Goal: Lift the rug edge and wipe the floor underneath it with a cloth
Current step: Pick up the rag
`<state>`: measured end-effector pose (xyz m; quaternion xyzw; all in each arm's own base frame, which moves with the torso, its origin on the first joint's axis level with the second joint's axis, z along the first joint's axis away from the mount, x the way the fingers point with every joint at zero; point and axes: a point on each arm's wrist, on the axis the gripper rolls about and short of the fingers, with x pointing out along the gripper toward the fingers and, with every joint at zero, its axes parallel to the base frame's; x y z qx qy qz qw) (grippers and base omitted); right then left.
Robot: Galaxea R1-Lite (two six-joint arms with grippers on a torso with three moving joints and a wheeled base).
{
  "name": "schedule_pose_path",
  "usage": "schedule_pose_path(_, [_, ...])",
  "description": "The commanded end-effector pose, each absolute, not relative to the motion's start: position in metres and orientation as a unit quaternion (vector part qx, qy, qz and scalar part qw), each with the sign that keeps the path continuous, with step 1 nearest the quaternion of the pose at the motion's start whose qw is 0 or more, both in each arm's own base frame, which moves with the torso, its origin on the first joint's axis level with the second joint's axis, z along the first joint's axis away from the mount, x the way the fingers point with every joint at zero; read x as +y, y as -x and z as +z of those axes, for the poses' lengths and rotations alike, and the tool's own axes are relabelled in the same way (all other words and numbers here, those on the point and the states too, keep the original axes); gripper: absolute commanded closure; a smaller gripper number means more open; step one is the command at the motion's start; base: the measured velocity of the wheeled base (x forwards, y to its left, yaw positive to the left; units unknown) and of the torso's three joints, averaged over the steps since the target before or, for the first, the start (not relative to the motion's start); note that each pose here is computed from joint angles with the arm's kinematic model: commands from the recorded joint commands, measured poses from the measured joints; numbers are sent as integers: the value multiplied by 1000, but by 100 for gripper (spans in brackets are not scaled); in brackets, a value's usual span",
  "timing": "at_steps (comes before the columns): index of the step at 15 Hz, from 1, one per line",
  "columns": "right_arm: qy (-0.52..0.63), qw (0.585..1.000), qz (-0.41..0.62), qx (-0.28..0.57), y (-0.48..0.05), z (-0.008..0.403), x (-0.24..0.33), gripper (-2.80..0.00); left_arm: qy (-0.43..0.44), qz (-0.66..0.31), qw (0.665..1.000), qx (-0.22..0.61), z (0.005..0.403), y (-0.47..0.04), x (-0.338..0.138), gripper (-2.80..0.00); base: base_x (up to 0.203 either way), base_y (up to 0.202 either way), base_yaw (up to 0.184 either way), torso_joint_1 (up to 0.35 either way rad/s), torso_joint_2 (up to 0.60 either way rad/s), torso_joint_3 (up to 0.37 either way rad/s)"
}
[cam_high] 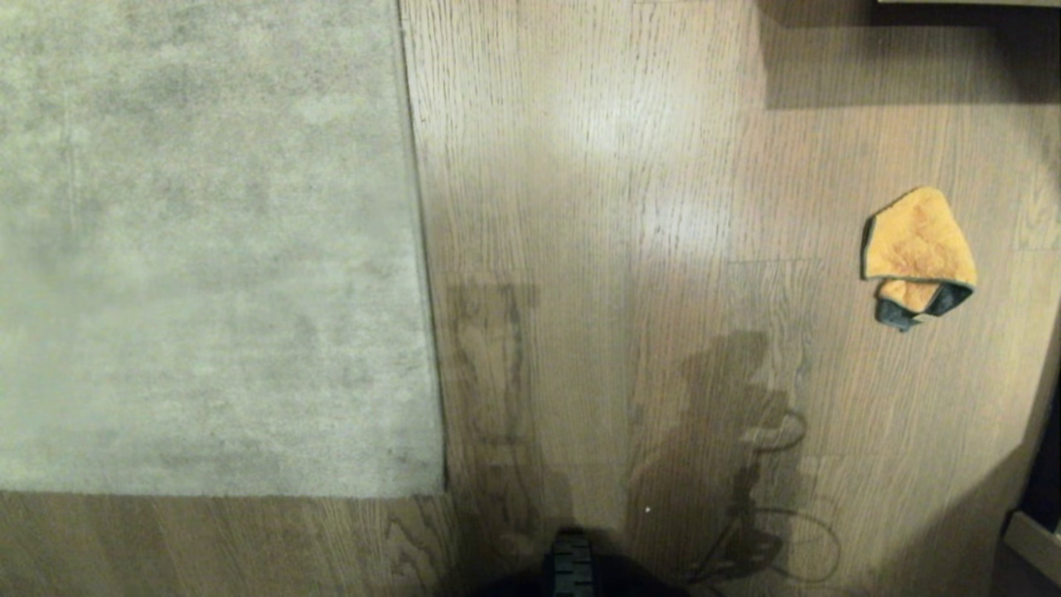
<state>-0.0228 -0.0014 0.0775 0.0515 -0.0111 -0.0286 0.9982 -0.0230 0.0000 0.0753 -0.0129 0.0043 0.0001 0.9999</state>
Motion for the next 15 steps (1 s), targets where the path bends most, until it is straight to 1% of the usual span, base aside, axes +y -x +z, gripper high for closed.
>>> schedule_pose_path(1, [-52, 998, -29, -11, 23, 78, -1, 0, 13, 0, 1000, 5, 75, 23, 0, 0, 0, 0, 0, 0, 0, 0])
schedule_pose_path(15, [-41, 999, -27, -10, 23, 77, -1, 0, 13, 0, 1000, 5, 75, 23, 0, 0, 0, 0, 0, 0, 0, 0])
